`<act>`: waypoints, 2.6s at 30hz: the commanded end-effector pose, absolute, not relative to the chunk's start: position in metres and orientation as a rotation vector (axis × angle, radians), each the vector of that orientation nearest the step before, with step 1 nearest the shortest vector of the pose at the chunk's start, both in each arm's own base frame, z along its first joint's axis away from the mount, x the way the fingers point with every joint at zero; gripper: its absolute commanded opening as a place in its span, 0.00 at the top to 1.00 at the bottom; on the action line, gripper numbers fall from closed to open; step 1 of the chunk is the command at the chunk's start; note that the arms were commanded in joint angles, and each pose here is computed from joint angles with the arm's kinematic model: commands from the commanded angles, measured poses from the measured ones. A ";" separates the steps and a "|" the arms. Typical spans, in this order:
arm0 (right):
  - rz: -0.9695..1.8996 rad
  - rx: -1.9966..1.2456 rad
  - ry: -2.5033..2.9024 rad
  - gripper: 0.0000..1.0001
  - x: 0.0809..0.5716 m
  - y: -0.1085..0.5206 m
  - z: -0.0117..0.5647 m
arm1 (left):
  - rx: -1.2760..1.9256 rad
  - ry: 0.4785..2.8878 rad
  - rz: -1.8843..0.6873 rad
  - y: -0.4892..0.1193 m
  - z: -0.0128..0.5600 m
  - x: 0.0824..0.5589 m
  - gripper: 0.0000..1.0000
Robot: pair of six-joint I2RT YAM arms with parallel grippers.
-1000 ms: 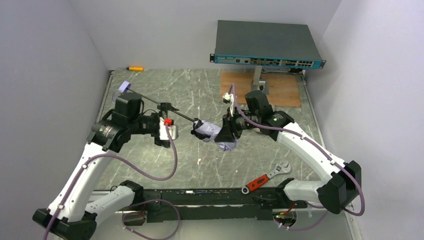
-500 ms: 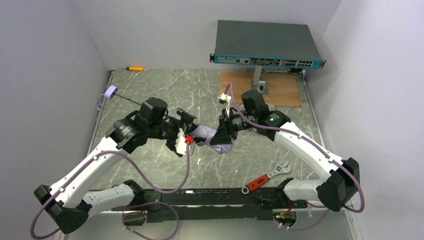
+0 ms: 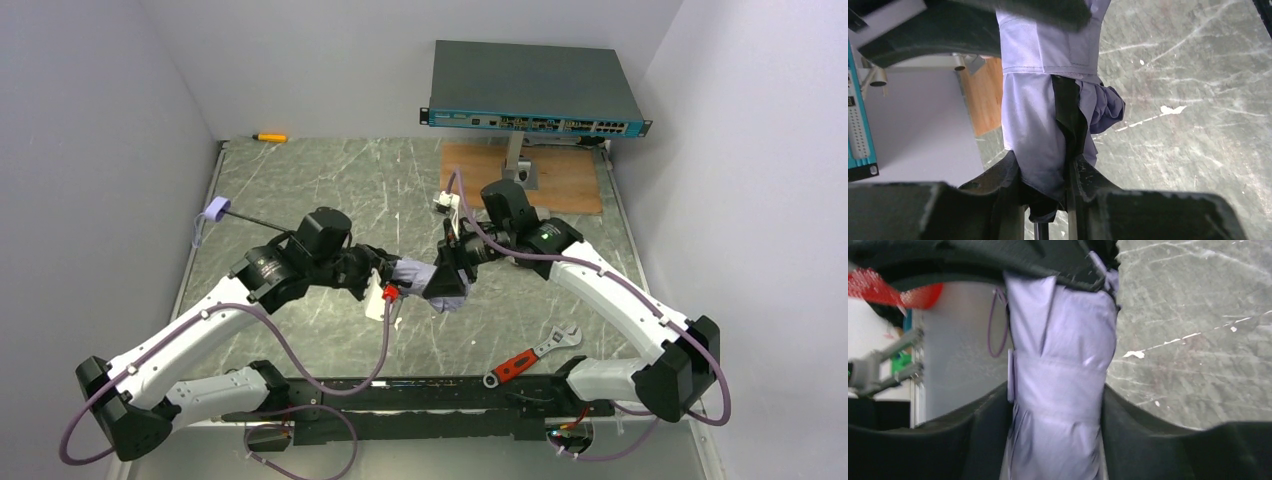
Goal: Open the umbrella
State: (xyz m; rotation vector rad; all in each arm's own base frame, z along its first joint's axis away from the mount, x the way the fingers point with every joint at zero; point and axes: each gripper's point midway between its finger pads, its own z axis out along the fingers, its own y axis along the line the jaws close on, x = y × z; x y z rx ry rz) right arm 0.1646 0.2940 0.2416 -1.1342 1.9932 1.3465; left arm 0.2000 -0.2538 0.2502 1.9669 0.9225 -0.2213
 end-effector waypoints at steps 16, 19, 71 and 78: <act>1.288 -1.440 1.992 0.01 0.146 0.287 0.224 | 2.005 0.628 -0.080 -0.258 0.275 0.203 1.00; 1.316 -1.472 2.007 0.21 0.144 0.288 0.222 | 1.989 0.635 -0.086 -0.260 0.280 0.205 1.00; 1.479 -1.282 1.945 1.00 0.146 0.293 0.261 | 2.030 0.882 -0.451 -0.278 0.231 0.144 1.00; 1.548 -1.195 1.930 1.00 0.162 0.286 0.270 | 2.148 0.873 -0.501 -0.253 0.188 0.117 1.00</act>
